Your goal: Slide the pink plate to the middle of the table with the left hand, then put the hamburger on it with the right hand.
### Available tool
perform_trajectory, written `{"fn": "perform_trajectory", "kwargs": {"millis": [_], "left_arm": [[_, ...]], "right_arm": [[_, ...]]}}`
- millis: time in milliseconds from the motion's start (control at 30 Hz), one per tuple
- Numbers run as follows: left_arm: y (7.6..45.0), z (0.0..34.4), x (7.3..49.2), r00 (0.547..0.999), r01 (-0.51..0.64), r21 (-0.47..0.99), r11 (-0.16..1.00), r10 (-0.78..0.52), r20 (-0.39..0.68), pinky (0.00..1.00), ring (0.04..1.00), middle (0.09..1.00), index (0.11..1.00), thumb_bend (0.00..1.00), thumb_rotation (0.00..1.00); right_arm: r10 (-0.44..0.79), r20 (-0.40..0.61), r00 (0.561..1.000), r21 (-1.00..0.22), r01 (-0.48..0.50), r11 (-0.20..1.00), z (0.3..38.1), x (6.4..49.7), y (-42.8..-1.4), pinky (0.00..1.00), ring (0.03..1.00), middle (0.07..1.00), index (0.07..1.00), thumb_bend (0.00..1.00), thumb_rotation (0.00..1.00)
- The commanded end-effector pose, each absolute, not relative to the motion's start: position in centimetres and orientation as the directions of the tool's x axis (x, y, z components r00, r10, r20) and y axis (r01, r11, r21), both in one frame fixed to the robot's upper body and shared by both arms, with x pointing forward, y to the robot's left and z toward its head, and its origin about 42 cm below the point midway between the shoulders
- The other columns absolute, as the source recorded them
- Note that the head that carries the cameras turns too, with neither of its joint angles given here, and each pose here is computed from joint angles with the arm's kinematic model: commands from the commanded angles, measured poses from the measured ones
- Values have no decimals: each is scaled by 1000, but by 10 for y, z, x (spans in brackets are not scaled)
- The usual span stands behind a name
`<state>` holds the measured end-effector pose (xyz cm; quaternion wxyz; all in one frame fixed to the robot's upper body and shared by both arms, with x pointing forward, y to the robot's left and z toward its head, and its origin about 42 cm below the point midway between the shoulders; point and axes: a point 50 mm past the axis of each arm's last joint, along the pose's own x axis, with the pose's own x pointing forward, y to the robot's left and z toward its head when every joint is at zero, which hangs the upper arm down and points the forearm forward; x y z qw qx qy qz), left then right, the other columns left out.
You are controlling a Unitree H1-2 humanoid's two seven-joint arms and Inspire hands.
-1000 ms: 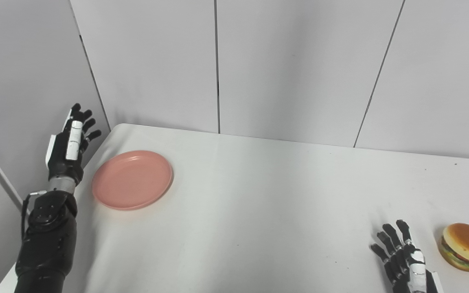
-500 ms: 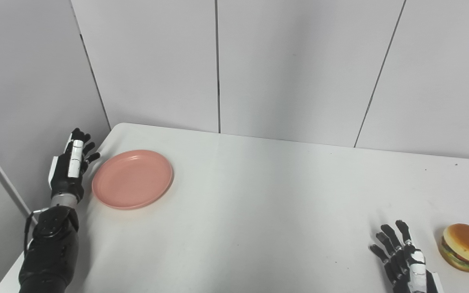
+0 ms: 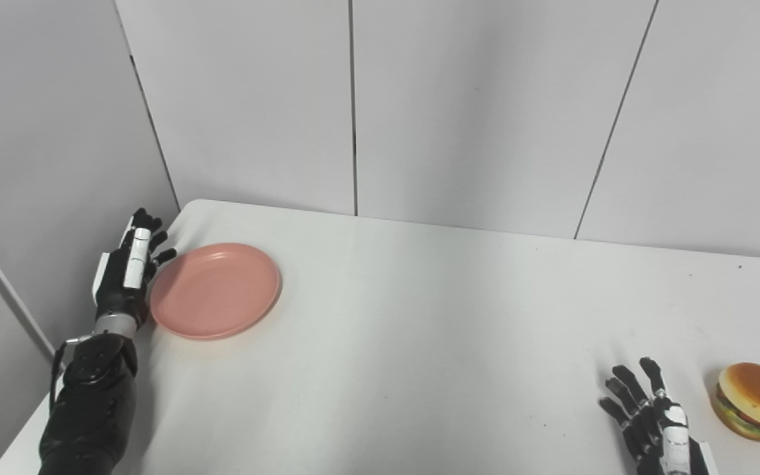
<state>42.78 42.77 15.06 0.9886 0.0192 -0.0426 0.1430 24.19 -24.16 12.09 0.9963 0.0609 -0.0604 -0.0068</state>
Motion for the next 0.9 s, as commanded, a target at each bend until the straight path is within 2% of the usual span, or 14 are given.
{"fn": "perform_trajectory", "kwargs": {"millis": [0,367,633,867], "left_arm": [[430,177,440,953,-264,-4,965,261,153,790,921,941,964,894,887],[401,168,434,978,-160,-192,968,182,100,805,947,957,976,888,874],[376,172,435,986,-90,-212,973,116,116,763,933,943,969,956,845],[353,176,436,991,-20,-203,979,47,127,779,925,946,965,917,867]], "right_arm": [[-19,93,995,125,7,992,116,236,-240,865,889,887,966,776,1000],[-18,89,996,117,8,993,116,235,-241,862,885,876,968,775,1000],[-12,94,996,118,1,993,115,236,-240,846,882,869,960,756,1000],[-16,91,996,121,5,993,115,235,-239,844,878,866,957,759,1000]]}}
